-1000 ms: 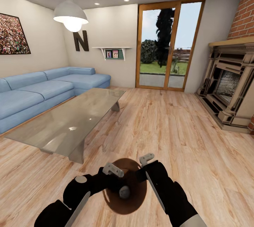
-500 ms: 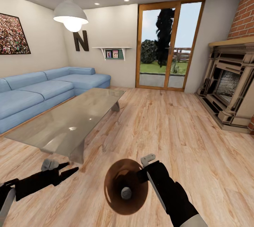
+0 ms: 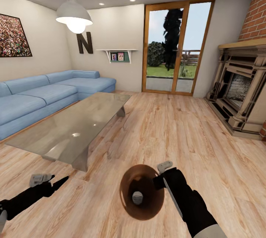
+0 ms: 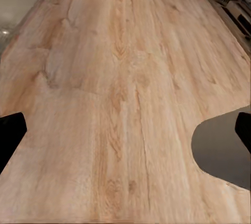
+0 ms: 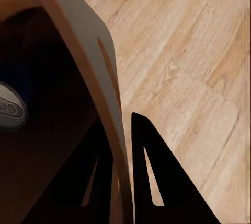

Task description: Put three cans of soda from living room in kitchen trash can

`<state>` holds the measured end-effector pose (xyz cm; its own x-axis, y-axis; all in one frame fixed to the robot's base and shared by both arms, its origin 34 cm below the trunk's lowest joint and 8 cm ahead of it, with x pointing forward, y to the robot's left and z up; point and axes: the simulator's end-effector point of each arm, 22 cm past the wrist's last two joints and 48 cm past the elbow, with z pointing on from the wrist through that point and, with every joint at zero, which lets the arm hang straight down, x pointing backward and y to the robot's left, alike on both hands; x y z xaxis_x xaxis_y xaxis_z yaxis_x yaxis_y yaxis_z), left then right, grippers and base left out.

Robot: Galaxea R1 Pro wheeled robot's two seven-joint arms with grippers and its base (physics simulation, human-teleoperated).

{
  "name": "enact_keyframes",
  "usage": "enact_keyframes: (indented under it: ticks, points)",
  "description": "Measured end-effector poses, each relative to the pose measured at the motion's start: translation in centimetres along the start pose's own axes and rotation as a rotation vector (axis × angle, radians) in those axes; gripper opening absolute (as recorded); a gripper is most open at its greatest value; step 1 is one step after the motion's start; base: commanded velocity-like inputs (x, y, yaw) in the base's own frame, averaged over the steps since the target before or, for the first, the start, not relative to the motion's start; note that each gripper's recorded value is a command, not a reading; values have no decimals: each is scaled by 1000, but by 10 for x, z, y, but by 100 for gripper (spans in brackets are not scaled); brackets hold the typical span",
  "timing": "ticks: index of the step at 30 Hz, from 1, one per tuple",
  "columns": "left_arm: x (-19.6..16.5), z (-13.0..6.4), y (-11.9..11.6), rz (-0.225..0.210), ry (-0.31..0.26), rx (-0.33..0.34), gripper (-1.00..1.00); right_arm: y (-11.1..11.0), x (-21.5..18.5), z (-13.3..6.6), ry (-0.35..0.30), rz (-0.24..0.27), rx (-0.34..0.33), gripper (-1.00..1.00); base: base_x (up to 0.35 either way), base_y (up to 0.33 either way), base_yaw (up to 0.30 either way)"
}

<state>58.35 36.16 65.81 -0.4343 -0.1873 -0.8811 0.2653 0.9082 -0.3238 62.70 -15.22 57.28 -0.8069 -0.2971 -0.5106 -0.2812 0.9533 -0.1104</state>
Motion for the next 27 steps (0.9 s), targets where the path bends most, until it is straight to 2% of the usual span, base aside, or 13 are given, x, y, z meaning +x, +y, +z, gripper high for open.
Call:
enact_keyframes:
  ticks: [2, 5, 7, 11, 12, 14, 15, 17, 20, 25, 27]
  points:
    - [34, 4, 37, -16, 4, -104, 100, -12, 3, 0, -1, 22, -4, -100, 0, 0, 0]
    - [60, 4, 59, -25, 5, -171, 100, -40, 3, -3, -7, 38, 43, -100, 0, 0, 0]
    - [94, 1, 81, -37, 15, -240, 100, -63, 2, -7, -33, 93, 42, -100, 0, 0, 0]
    - [124, -5, 96, -30, 4, -293, 100, -96, 3, -7, -134, 128, 65, -100, 0, 0, 0]
    - [124, -7, 99, 7, -36, -307, 100, -104, 11, -3, -211, 167, 44, -100, 0, 0, 0]
    - [121, -8, 99, 28, -59, -310, 100, -119, 8, -8, -285, 151, 86, -100, 0, 0, 0]
    - [120, -9, 100, 36, -67, -312, 100, -122, 10, -8, -312, 152, 91, -100, 0, 0, 0]
    - [118, -10, 100, 52, -85, -317, 100, -123, 18, -9, -403, 152, 85, -100, 0, 0, 0]
    - [135, -14, 107, 38, -69, -348, 100, -115, 37, -12, -492, 137, 58, -100, 0, 0, 0]
    - [154, -22, 117, 18, -48, -404, 100, -108, 69, -12, -516, 133, 27, -100, 0, 0, 0]
    - [151, -24, 118, 17, -47, -417, 100, -116, 81, -13, -526, 135, 48, -100, 0, 0, 0]
